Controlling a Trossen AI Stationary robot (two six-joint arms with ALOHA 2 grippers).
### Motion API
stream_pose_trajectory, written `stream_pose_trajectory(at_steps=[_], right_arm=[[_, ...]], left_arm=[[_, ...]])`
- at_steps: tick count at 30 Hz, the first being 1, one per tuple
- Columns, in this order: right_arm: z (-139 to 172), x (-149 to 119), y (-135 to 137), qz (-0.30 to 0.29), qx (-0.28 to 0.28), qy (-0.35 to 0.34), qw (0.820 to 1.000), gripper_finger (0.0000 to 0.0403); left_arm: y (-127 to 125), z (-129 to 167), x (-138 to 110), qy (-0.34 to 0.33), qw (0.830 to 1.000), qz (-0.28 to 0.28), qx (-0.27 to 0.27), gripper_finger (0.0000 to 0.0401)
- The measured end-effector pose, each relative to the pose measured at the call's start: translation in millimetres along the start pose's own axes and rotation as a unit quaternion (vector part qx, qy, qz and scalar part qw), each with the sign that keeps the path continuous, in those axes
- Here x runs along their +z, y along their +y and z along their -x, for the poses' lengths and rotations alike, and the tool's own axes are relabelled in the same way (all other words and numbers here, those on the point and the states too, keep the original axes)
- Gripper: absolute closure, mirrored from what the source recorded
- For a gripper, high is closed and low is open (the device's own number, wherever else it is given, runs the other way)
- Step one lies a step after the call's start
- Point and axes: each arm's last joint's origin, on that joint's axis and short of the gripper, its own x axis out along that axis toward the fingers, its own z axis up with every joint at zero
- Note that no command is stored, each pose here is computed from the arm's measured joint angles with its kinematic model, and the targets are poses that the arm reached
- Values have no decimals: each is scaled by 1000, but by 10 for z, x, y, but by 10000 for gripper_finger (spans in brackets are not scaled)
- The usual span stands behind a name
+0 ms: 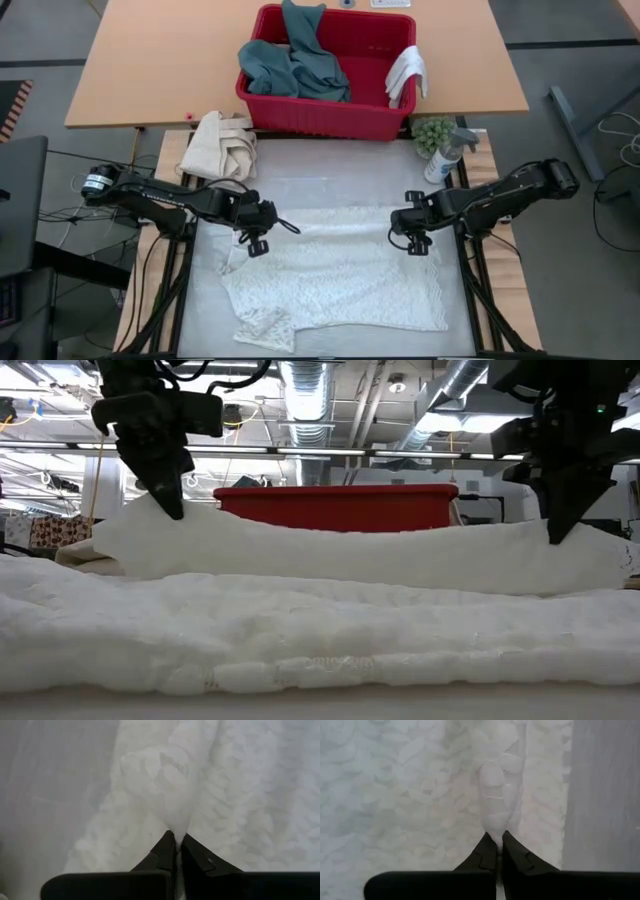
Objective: Fold Laundry from Bin
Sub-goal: Fold the white shirt
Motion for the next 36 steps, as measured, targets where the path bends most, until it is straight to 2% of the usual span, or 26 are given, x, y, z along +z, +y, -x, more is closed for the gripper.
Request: stream_pose_trajectory(at_steps=[14,27,36], right_arm=[[-67,-11,34,6,0,2,1000,369],[-490,53,210,46,-19,107,993,369],[-465,58,189,41,-19,105,993,351]], left_arm=[[-53,-133,-101,-15,1000,4,-8,401],[-44,-181,-144,-18,1000,-1,2,401],[-59,-181,-162,-1,999,-31,-28,395]])
